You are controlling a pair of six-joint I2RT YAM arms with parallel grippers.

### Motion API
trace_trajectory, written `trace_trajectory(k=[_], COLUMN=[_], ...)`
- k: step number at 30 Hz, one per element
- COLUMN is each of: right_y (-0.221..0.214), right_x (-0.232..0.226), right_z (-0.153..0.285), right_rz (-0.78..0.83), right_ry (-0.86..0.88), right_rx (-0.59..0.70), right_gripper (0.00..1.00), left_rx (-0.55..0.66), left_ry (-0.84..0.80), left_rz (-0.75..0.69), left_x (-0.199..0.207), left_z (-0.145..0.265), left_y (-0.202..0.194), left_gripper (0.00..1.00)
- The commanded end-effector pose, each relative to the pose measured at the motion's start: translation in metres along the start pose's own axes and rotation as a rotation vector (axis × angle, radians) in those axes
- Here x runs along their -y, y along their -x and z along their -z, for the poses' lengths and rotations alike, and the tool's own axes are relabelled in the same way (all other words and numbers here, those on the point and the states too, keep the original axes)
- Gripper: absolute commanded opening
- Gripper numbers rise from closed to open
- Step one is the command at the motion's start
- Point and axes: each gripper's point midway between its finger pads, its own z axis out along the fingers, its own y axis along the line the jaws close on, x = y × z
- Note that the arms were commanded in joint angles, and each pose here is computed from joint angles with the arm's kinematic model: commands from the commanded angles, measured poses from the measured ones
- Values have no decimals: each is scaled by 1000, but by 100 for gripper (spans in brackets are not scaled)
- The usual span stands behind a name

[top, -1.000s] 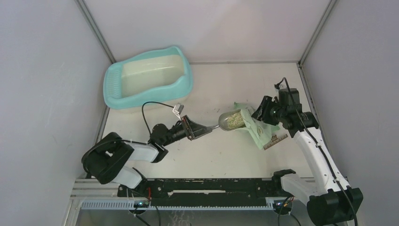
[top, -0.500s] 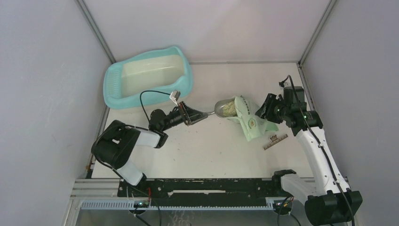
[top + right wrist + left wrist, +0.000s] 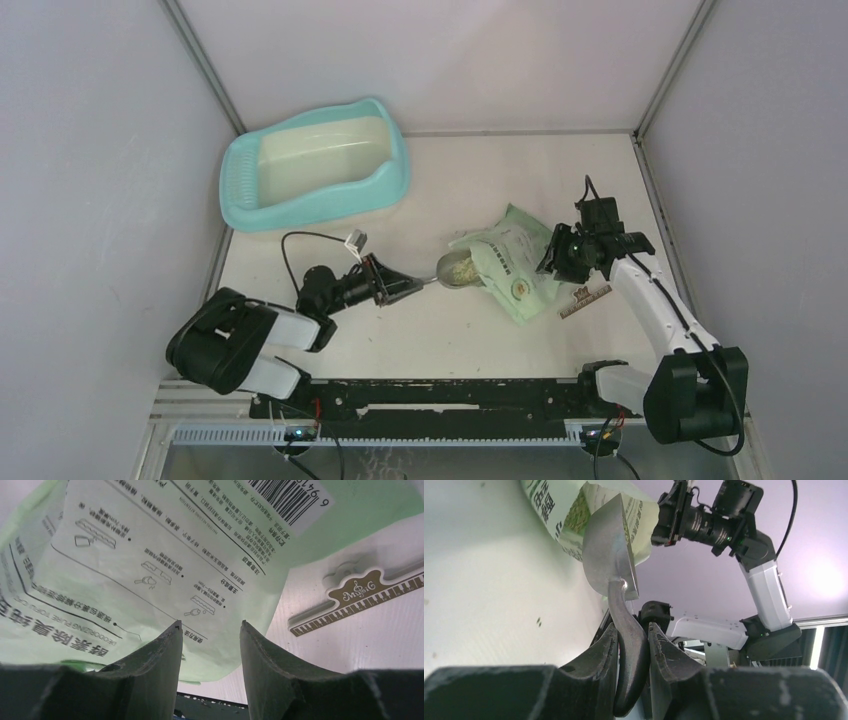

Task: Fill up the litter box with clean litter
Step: 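Scoop the cat litter from the cat litter bag.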

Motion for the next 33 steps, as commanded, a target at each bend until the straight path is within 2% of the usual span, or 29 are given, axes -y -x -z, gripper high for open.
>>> trace_trajectory(k=[1, 9, 13, 24, 33], right_y=[24, 25, 25, 25, 27], right_x=[-12, -15, -17, -24, -28], right_z=[-2, 0, 4, 12, 14], right_rz=[-16, -12, -7, -2, 0], right_ry=[47, 62, 70, 106, 118], right_rx=[84, 94, 101, 117, 122], right_gripper=[53, 54, 54, 54, 54], left_rx=[14, 71, 94, 178, 203], left_ry=[-17, 32, 49, 167, 171], left_rz=[-55, 4, -15, -108, -88], left_x=[3, -15, -19, -26, -27], left_z=[18, 43, 53, 82, 95], left_y=[-12, -27, -29, -5, -1], left_gripper=[16, 16, 16, 17, 17])
